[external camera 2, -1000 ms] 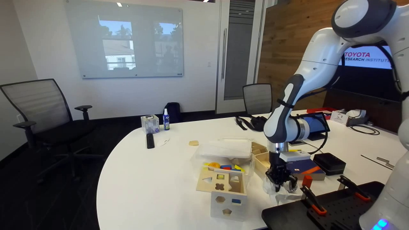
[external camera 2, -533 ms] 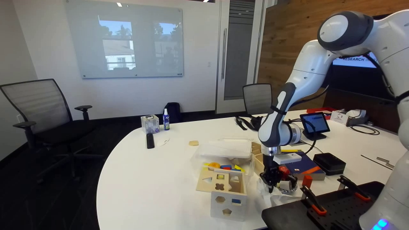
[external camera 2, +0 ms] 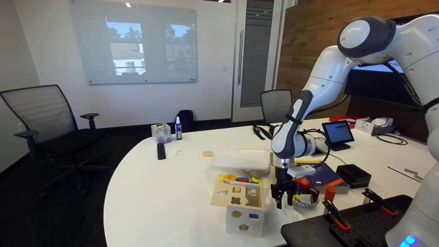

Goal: Use the paper towel to wipe the book

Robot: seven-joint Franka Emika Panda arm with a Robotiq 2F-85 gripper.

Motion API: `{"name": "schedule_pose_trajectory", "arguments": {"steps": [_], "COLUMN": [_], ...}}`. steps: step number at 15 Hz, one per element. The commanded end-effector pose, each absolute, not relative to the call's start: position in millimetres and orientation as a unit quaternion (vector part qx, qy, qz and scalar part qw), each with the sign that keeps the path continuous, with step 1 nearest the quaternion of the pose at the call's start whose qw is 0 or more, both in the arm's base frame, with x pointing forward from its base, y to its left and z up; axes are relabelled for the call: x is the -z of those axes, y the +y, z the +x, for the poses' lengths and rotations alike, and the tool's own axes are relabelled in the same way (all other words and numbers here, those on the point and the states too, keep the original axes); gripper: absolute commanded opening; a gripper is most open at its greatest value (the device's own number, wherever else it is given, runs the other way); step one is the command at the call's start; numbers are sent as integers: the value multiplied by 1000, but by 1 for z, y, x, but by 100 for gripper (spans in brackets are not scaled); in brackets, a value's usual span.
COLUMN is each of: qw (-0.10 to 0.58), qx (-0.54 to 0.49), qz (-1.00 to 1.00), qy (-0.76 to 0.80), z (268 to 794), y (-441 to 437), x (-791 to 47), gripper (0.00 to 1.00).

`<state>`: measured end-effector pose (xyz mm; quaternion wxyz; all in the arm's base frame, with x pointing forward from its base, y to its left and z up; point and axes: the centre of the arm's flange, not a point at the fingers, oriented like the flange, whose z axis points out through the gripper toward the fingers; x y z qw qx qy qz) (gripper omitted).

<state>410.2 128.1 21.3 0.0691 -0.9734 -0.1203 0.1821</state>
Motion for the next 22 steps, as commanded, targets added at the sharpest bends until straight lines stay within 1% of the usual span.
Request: {"name": "schedule_pose_trajectory", "arguments": {"steps": [1, 3, 6, 9, 13, 15, 17, 22], "qw": [82, 80, 48, 17, -29, -35, -25, -26], "qx": [-200, -209, -230, -218, -162, -111, -70, -20], "qz": [-965, -963, -962, -967, -977, -983, -986, -988], "qy": [-148, -152, -140, -130, -138, -144, -150, -154], "z": [413, 413, 413, 415, 417, 418, 421, 423], "y": [140, 143, 140, 132, 133, 136, 139, 144], "x": [-24, -37, -72, -128, -207, -241, -268, -308], "gripper": [100, 100, 100, 100, 100, 100, 100, 100]}}
